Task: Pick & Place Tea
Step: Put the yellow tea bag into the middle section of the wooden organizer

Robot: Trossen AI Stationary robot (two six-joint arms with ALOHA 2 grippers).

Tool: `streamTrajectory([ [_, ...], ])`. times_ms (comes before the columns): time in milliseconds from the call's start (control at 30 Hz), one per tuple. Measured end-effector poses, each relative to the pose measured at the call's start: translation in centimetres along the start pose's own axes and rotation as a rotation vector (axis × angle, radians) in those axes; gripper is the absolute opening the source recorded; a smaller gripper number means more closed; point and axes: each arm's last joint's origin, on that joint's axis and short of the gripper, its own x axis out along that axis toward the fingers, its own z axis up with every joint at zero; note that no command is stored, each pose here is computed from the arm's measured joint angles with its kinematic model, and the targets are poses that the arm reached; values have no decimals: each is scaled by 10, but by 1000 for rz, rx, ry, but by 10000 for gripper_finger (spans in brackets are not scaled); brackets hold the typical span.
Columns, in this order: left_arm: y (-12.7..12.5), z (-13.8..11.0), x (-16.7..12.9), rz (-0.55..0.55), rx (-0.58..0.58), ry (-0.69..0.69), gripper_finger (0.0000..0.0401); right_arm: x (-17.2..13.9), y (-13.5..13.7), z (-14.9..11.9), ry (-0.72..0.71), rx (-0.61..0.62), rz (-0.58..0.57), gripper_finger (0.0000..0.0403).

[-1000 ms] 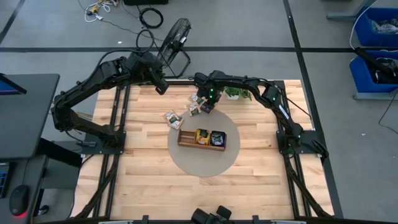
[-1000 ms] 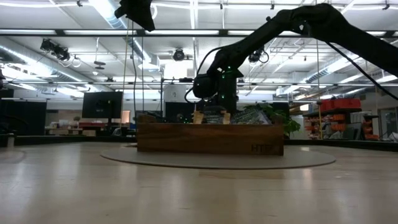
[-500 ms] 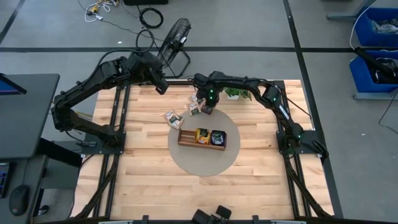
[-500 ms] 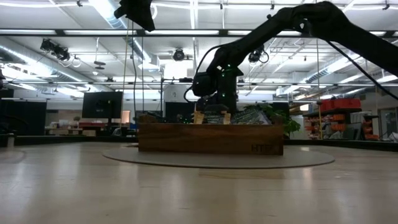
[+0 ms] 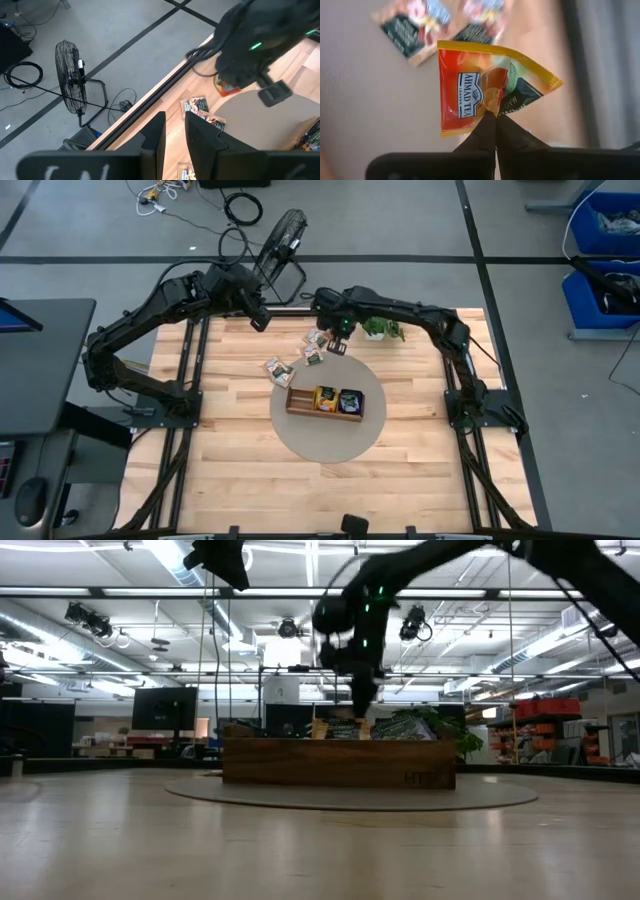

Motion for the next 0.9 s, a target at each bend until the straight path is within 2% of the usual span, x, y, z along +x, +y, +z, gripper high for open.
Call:
streamTrajectory([
  [133,0,1,0,-2,-48,-7,78,-52,22,5,-178,-110,-159,0],
  [300,-2,4,0,-39,-128,-39,78,-115,48,7,-440,-183,-347,0],
  [433,-4,10,-1,-125,-194,-79,78,-144,64,6,-554,-214,-446,0],
  [533,-7,15,-2,-198,-222,-112,80,-153,73,5,-597,-236,-450,0],
  [633,-10,18,-1,-253,-252,-133,96,-161,82,2,-632,-251,-408,0],
  [900,-14,20,-2,-390,-318,-109,195,-166,104,0,-678,-298,-352,0],
])
